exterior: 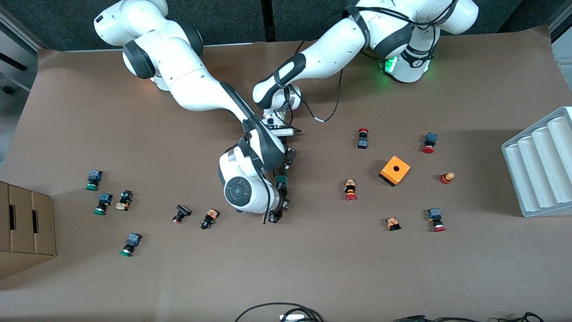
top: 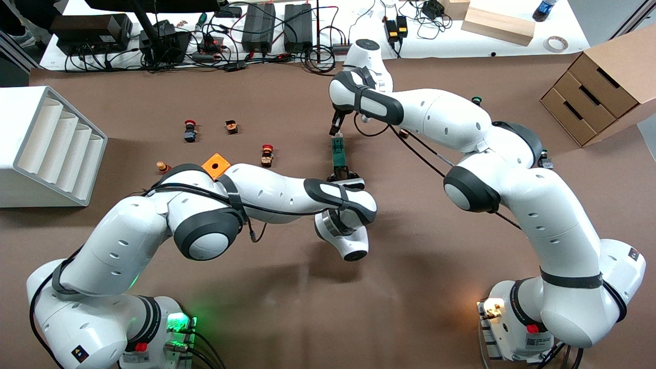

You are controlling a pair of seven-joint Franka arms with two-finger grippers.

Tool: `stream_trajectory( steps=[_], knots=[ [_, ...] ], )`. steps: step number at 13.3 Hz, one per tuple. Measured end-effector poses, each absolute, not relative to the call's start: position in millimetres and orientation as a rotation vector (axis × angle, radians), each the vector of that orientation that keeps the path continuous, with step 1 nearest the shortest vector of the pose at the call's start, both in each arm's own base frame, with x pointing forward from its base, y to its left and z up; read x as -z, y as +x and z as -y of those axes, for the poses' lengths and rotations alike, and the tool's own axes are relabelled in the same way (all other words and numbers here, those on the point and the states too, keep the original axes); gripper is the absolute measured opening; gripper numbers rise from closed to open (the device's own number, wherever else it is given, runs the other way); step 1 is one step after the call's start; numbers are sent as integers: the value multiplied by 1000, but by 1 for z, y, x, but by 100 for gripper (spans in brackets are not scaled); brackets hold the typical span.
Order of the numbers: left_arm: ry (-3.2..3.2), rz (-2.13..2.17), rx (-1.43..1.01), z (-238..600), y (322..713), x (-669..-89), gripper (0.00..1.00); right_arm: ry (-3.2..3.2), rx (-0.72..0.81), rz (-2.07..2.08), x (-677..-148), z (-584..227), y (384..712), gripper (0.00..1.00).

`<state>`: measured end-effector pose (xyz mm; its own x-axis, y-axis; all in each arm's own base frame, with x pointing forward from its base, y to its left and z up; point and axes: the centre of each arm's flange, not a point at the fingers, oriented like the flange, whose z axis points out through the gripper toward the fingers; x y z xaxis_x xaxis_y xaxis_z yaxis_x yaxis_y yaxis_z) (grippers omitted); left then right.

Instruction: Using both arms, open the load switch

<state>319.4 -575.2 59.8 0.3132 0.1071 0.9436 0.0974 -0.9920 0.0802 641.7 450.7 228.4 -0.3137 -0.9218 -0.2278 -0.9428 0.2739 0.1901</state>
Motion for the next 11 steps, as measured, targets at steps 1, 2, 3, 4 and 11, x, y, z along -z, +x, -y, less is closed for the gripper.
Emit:
stream_trajectory(
  steps=[1,2,3,4,11],
  knots=[
    [2539,-197,-1826,575,319,-60,41,-1803,-447,-2443,-228,-451,642,27],
    [2539,-197,-1826,575,319,-60,41,-1811,-447,-2437,-228,-450,642,27],
    [2538,-197,-1827,575,319,-60,41,-1815,-447,-2434,-228,-450,642,27],
    [2538,-197,-1829,575,319,-59,41,-1819,-447,-2431,-228,-450,642,27],
    [2535,-193,-1837,575,319,-58,41,-1852,-446,-2414,-223,-445,643,27]
  ],
)
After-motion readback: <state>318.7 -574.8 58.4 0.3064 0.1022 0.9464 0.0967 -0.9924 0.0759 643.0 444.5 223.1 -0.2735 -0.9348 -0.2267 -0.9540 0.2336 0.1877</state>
